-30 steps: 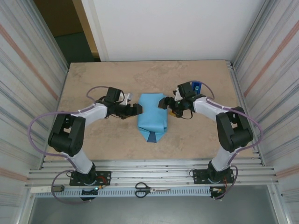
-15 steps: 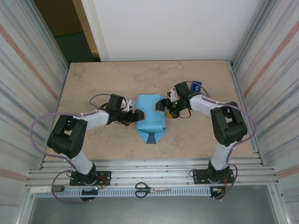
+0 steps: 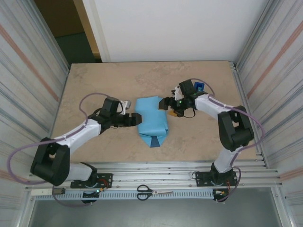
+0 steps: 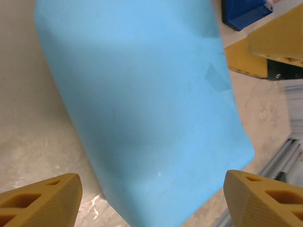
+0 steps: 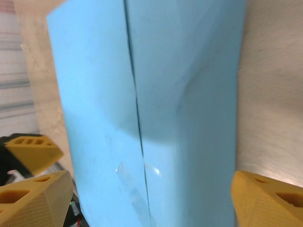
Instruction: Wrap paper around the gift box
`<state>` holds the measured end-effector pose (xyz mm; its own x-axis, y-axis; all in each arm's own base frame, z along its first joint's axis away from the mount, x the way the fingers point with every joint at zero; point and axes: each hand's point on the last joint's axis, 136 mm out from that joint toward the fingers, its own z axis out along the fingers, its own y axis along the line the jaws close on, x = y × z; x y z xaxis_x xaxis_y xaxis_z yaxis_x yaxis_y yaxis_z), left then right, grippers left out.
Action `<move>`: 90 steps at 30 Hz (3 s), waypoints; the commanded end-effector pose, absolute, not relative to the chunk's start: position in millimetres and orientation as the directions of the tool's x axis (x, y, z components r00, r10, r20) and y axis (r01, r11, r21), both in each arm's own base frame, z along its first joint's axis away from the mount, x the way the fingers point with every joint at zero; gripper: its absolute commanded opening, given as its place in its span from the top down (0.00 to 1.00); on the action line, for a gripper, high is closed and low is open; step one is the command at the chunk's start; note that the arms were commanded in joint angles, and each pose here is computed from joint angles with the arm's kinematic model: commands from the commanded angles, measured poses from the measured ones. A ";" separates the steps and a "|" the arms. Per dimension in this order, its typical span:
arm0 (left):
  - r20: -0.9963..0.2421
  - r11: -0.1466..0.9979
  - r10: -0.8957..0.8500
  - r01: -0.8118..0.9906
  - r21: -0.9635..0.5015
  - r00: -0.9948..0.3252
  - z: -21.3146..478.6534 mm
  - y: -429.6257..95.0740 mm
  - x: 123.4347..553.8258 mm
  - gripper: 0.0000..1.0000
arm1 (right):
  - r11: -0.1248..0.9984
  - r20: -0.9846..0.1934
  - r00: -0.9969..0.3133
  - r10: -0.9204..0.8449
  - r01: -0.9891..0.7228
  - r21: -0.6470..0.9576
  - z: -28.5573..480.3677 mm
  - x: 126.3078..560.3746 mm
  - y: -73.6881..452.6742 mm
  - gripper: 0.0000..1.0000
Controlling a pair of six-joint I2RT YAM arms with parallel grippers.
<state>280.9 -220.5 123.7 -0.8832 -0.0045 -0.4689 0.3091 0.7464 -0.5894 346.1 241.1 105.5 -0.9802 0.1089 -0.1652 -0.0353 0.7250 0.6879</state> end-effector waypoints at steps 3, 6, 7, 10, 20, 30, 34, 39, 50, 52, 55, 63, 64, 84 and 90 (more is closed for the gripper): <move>-0.691 0.630 0.467 0.756 -0.179 -0.552 165.2 -247.3 268.8 0.23 | 0.798 -0.265 -0.922 0.284 0.075 0.598 124.0 321.7 185.1 0.15; -0.671 0.391 0.712 0.910 0.137 -0.205 157.2 -275.8 252.2 0.21 | 0.789 -0.238 -0.906 0.351 0.149 0.596 112.2 295.7 170.0 0.17; -0.650 0.330 0.749 0.923 0.199 -0.128 152.8 -283.3 249.0 0.21 | 0.783 -0.223 -0.906 0.360 0.163 0.601 108.5 288.0 168.1 0.18; -0.616 0.226 0.786 0.953 0.201 -0.057 143.0 -295.3 244.5 0.21 | 0.763 -0.186 -0.899 0.396 0.210 0.612 99.1 267.2 164.5 0.22; -0.537 0.148 0.844 0.963 0.226 -0.004 109.1 -303.9 253.8 0.22 | 0.665 -0.060 -0.879 0.472 0.311 0.679 73.3 230.9 187.5 0.35; -0.488 0.136 0.873 0.955 0.262 0.010 88.4 -301.2 255.6 0.26 | 0.605 0.007 -0.839 0.544 0.398 0.690 53.8 208.7 212.2 0.54; -0.445 0.102 0.894 0.951 0.293 0.041 74.1 -300.7 250.4 0.29 | 0.554 0.061 -0.810 0.583 0.451 0.700 46.0 203.4 218.0 0.60; -0.404 0.086 0.914 0.951 0.297 0.043 65.6 -299.4 248.4 0.33 | 0.540 0.070 -0.803 0.592 0.459 0.705 47.0 203.4 228.1 0.64; -0.383 0.058 0.922 0.954 0.293 0.061 61.1 -298.8 242.0 0.34 | 0.497 0.081 -0.742 0.666 0.522 0.693 35.0 200.1 252.0 0.73; -0.383 0.058 0.922 0.955 0.291 0.061 61.5 -299.1 241.8 0.33 | 0.499 0.076 -0.733 0.676 0.531 0.685 32.3 199.3 254.5 0.74; -0.384 0.055 0.921 0.957 0.286 0.061 60.3 -299.3 240.8 0.33 | 0.506 0.067 -0.722 0.688 0.544 0.670 26.0 196.9 256.4 0.75; -0.378 0.057 0.924 0.956 0.287 0.059 60.1 -297.2 240.4 0.33 | 0.503 0.070 -0.712 0.699 0.558 0.660 17.7 200.9 264.9 0.80; -0.379 0.058 0.923 0.956 0.288 0.058 60.3 -297.3 240.7 0.33 | 0.507 0.064 -0.711 0.700 0.557 0.658 17.8 201.1 265.3 0.80; -0.382 0.067 0.923 0.955 0.290 0.051 62.5 -298.0 241.9 0.34 | 0.555 0.025 -0.751 0.660 0.510 0.657 27.4 204.8 273.7 0.90; -0.394 0.073 0.918 0.954 0.290 0.049 65.3 -298.8 241.4 0.34 | 0.541 0.026 -0.755 0.655 0.493 0.682 32.4 208.3 278.0 0.91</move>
<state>254.9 -305.3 80.2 0.0564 0.8989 -0.4346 0.9353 0.1047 0.3380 203.4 275.5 25.2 -0.7477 0.6619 0.0522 0.5224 0.5379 0.6617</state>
